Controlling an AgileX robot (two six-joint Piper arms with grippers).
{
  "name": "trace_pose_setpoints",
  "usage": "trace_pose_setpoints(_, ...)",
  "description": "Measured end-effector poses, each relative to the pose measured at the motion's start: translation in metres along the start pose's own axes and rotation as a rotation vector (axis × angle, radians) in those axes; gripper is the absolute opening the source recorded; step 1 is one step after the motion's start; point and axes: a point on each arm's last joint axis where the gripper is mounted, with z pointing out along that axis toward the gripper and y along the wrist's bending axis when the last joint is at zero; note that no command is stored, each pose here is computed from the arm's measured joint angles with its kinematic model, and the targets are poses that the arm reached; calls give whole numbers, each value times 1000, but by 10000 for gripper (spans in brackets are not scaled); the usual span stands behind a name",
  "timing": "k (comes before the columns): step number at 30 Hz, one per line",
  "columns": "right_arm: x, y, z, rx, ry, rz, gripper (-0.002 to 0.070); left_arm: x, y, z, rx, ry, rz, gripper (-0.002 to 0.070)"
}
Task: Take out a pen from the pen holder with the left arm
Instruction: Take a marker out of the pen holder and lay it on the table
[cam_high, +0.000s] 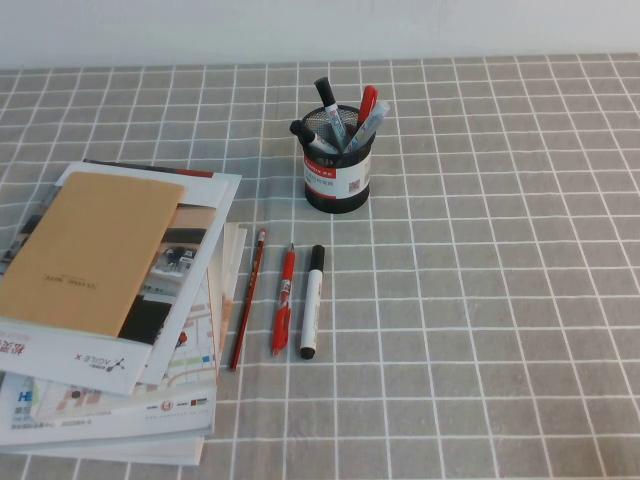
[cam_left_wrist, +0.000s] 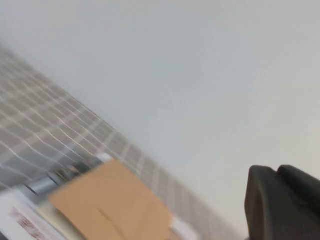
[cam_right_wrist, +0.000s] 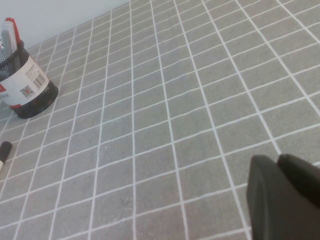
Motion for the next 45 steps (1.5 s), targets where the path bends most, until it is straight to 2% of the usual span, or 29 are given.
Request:
trace_pose_setpoints(3,0,0,0,0,0,0,-13,-1,0,0,3,-10,-199,0)
trace_pose_setpoints(8,0,0,0,0,0,0,-13,-1,0,0,6,-16,-268,0)
trace_pose_setpoints(12,0,0,0,0,0,0,-13,-2,0,0,9,-19,-395,0)
trace_pose_setpoints(14,0,0,0,0,0,0,-13,-3,-3,0,5,6,-418,0)
trace_pose_setpoints(17,0,0,0,0,0,0,-13,-22,-18,-3,34,35,-320,0)
trace_pose_setpoints(22,0,0,0,0,0,0,-13,-55,-43,-4,55,121,-46,0)
trace_pose_setpoints(26,0,0,0,0,0,0,-13,-62,-55,12,54,316,164,0)
trace_pose_setpoints(30,0,0,0,0,0,0,-13,-56,-65,32,105,477,296,0)
trace_pose_setpoints(35,0,0,0,0,0,0,-13,-46,-79,64,176,619,418,0)
trace_pose_setpoints(45,0,0,0,0,0,0,-13,-36,-104,135,234,773,561,0)
